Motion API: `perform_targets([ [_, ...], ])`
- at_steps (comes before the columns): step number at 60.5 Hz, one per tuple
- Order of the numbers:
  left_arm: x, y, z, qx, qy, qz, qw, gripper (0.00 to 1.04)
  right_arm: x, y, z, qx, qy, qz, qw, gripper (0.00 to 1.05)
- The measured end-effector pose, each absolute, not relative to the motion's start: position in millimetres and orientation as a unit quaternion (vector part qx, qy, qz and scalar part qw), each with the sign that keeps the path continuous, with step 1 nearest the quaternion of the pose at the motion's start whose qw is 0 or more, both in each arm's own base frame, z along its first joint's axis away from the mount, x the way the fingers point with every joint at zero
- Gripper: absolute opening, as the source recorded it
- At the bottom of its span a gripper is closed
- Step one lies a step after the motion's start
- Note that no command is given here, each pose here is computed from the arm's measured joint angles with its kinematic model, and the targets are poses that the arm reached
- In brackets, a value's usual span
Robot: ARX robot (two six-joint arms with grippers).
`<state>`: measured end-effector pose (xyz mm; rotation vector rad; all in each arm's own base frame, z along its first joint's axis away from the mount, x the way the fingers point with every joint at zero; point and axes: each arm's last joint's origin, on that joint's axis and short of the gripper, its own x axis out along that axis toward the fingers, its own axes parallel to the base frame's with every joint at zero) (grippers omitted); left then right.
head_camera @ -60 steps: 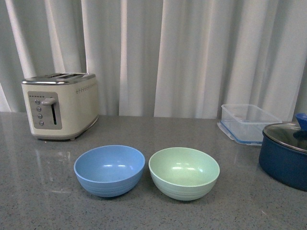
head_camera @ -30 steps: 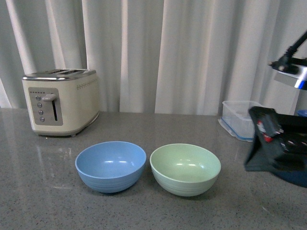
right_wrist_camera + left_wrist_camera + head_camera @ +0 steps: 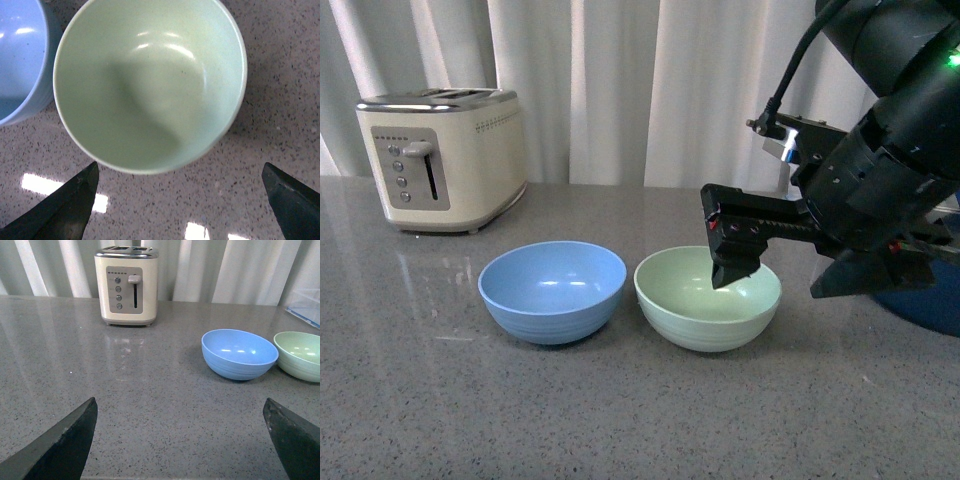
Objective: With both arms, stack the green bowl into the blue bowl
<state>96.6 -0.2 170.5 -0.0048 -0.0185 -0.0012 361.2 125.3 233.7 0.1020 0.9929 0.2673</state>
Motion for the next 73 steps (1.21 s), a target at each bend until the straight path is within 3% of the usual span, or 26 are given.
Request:
perform_targets([
  [25, 96.6, -0.2, 170.5, -0.003, -0.009, -0.001, 1.0, 0.98, 399.5, 125.4, 223.8, 0.045, 0.473, 0.131, 0.87, 0.95],
  [62, 96.6, -0.2, 170.5, -0.002, -0.009, -0.001, 1.0, 0.98, 412.8, 111.0, 201.5, 0.046, 0.465, 0.141, 0.873, 0.95],
  [73, 96.6, -0.2, 170.5, -0.003, -0.009, -0.001, 1.0, 0.98, 413.3, 110.4, 193.4, 0.046, 0.465, 0.145, 0.872, 0.7],
])
